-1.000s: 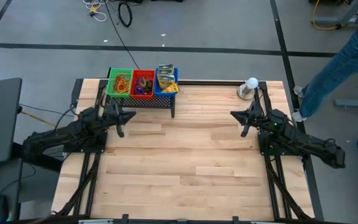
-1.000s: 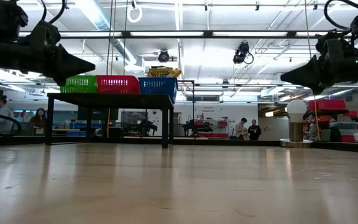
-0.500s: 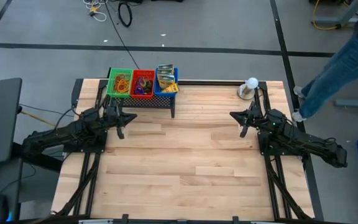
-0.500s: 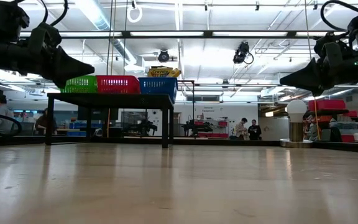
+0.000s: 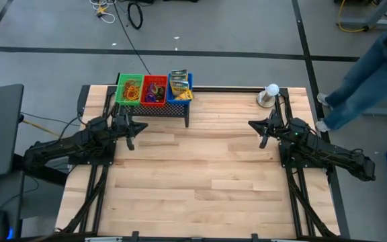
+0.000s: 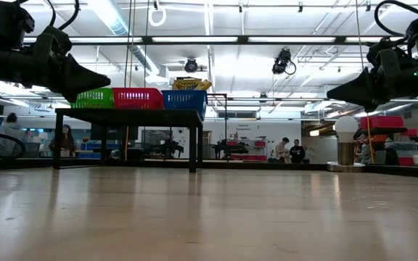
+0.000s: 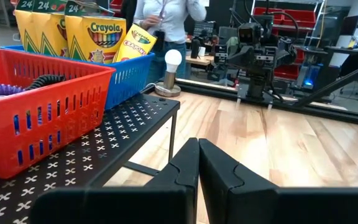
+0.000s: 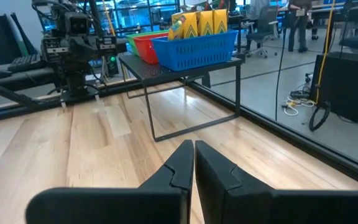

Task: Pick & Place Office Desk Supplies
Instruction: Return to Home Position

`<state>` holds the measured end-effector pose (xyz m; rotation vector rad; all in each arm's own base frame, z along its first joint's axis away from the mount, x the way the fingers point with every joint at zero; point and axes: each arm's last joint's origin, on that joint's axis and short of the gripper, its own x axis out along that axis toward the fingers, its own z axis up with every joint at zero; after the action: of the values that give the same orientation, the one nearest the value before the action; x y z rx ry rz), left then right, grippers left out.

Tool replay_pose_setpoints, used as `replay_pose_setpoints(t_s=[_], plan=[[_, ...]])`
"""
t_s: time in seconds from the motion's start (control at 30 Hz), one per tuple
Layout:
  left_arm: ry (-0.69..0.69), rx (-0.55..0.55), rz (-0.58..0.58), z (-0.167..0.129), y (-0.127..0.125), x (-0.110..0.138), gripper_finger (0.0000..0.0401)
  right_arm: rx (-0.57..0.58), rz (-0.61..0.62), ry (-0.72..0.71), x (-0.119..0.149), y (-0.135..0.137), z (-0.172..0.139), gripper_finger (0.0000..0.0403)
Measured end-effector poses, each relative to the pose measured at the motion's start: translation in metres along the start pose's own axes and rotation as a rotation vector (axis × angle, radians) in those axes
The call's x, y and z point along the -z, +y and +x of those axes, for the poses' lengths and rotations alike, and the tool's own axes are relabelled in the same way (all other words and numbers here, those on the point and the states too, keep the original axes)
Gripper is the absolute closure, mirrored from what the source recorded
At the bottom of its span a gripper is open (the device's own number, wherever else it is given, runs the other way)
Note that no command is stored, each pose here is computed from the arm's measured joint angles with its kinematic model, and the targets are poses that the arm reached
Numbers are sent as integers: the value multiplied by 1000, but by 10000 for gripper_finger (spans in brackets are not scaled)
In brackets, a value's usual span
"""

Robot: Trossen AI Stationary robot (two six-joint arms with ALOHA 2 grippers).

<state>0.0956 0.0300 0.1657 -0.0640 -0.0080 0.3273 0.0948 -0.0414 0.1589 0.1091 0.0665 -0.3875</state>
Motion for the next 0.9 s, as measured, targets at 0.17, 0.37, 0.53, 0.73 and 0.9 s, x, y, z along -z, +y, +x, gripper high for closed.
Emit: replay_pose_setpoints(t_s=[0.17, 0.37, 0.53, 0.73, 0.9], plan=[[0, 0, 1, 0, 0, 0, 385, 0, 1, 0, 0, 0, 0, 378], [0, 0, 1, 0, 0, 0, 385, 0, 1, 0, 0, 0, 0, 378], [-1, 0, 1, 0, 0, 0, 385, 0, 1, 0, 0, 0, 0, 378], [-1, 0, 1, 0, 0, 0, 385, -1, 1, 0, 0, 0, 0, 378], [-1, 0, 1, 0, 0, 0, 385, -1, 1, 0, 0, 0, 0, 378]])
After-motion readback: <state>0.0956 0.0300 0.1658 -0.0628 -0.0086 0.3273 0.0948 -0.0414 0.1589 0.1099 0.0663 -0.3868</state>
